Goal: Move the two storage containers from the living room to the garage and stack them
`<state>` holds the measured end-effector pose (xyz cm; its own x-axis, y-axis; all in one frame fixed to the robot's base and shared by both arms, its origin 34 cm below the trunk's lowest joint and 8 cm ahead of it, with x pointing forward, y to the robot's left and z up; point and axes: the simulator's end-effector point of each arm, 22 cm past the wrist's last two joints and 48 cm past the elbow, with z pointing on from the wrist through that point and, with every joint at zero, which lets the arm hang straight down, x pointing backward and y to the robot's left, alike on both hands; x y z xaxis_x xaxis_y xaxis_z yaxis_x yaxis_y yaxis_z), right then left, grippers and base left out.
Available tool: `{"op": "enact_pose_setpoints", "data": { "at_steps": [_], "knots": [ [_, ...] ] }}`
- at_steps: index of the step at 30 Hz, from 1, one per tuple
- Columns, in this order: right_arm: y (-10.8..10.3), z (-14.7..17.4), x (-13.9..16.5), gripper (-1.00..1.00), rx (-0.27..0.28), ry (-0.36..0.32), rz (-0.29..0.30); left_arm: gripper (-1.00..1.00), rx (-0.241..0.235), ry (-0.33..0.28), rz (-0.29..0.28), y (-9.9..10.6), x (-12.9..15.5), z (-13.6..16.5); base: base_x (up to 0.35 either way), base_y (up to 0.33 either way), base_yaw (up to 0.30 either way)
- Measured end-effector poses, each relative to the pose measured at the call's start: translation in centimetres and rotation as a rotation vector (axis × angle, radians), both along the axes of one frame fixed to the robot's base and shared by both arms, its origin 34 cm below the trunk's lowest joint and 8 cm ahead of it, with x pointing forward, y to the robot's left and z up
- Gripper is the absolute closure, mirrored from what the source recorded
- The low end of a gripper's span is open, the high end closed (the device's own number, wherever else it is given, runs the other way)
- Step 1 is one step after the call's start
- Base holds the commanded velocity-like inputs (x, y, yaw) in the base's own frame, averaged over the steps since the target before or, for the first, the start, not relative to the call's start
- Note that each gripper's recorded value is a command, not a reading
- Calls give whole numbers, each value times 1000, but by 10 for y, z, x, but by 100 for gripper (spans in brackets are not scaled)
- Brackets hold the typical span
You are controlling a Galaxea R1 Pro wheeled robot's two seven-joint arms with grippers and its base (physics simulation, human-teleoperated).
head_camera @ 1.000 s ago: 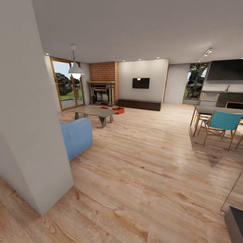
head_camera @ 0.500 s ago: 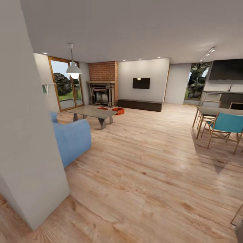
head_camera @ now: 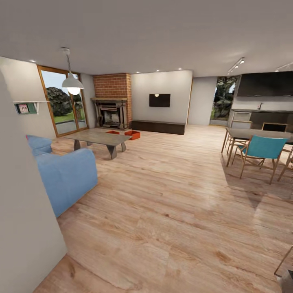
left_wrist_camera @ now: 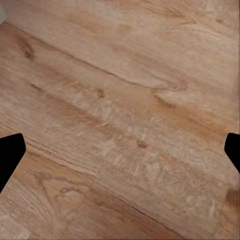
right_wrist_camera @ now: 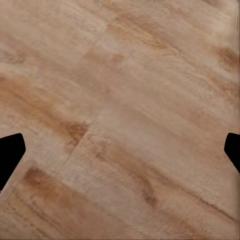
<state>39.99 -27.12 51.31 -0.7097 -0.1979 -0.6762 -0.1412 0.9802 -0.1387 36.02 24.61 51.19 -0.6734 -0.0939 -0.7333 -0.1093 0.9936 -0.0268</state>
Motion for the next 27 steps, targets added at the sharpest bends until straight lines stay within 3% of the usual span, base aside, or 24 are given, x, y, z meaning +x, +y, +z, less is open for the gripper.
{"op": "enact_pose_setpoints", "data": {
  "at_steps": [9, 27],
  "knots": [
    [0, 0, 0, -100, 0, 0, 0, -100, 0, 0, 0, 0, 0, 0, 331, 0, -210],
    [0, 0, 0, -100, 0, 0, 1, -100, 0, 0, 1, 0, 0, 0, 331, 0, -7]
  ]
}}
